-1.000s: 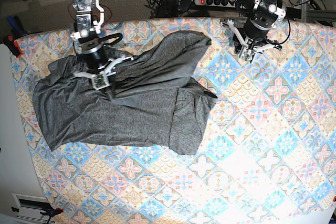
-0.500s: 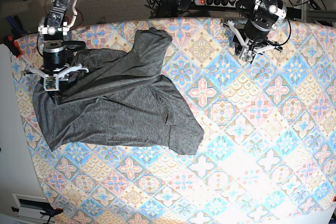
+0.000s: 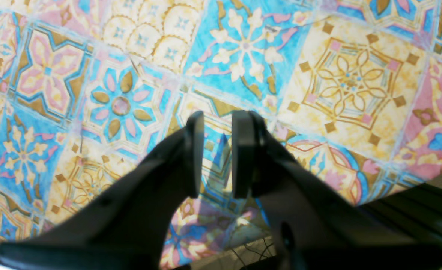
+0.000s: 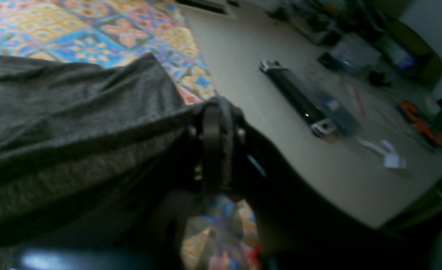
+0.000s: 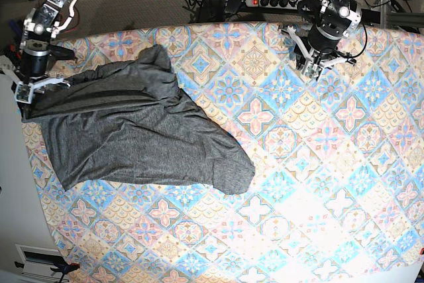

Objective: Layout the t-shirt on the table in an organized manner, then fold the t-shirt properly
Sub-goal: 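Drag the shirt edge with the right gripper away from the left gripper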

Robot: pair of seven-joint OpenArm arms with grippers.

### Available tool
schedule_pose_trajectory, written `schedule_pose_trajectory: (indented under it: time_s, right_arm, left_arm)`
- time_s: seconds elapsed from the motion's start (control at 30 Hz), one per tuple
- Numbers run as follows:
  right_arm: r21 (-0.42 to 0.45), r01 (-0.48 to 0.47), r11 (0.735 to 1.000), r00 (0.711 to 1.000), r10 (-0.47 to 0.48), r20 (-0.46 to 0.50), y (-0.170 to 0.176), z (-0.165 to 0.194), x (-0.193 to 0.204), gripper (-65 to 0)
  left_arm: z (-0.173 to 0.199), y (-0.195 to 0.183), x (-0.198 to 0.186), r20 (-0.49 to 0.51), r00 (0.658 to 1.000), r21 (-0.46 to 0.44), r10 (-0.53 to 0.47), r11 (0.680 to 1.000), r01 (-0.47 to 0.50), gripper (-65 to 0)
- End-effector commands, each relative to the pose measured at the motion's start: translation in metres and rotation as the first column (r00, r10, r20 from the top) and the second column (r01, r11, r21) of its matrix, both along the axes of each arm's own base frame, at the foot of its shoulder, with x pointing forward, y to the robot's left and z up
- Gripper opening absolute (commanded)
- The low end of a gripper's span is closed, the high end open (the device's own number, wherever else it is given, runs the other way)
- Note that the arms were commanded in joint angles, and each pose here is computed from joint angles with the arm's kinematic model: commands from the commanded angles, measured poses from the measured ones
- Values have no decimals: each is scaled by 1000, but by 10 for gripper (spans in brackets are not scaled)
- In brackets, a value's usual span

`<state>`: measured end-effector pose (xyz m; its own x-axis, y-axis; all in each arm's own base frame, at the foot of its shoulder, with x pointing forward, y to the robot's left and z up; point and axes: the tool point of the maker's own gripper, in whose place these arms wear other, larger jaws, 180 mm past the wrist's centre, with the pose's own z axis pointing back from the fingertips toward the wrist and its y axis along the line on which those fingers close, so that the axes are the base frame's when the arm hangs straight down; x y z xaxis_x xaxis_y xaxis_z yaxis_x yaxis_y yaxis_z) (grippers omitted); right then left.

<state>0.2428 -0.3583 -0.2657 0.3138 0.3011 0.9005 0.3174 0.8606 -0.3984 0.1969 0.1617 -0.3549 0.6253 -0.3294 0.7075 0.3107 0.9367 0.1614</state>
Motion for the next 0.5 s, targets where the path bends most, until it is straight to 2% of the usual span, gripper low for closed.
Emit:
schedule_pose_trajectory:
  time_s: [0.0, 0.3, 0.47]
  right_arm:
    - [-54, 13, 998, 997, -9, 74, -7, 29, 0, -650]
    - [-110, 87, 990, 987, -70, 145, -28, 61, -13, -650]
    - [-111, 205, 972, 947, -168, 275, -56, 97, -16, -650]
  left_arm:
    - [9, -2, 5, 39, 999, -9, -2, 1000, 2, -533]
    - [10, -4, 6, 42, 999, -15, -5, 1000, 5, -533]
    - [10, -14, 7, 43, 999, -25, -32, 999, 33, -533]
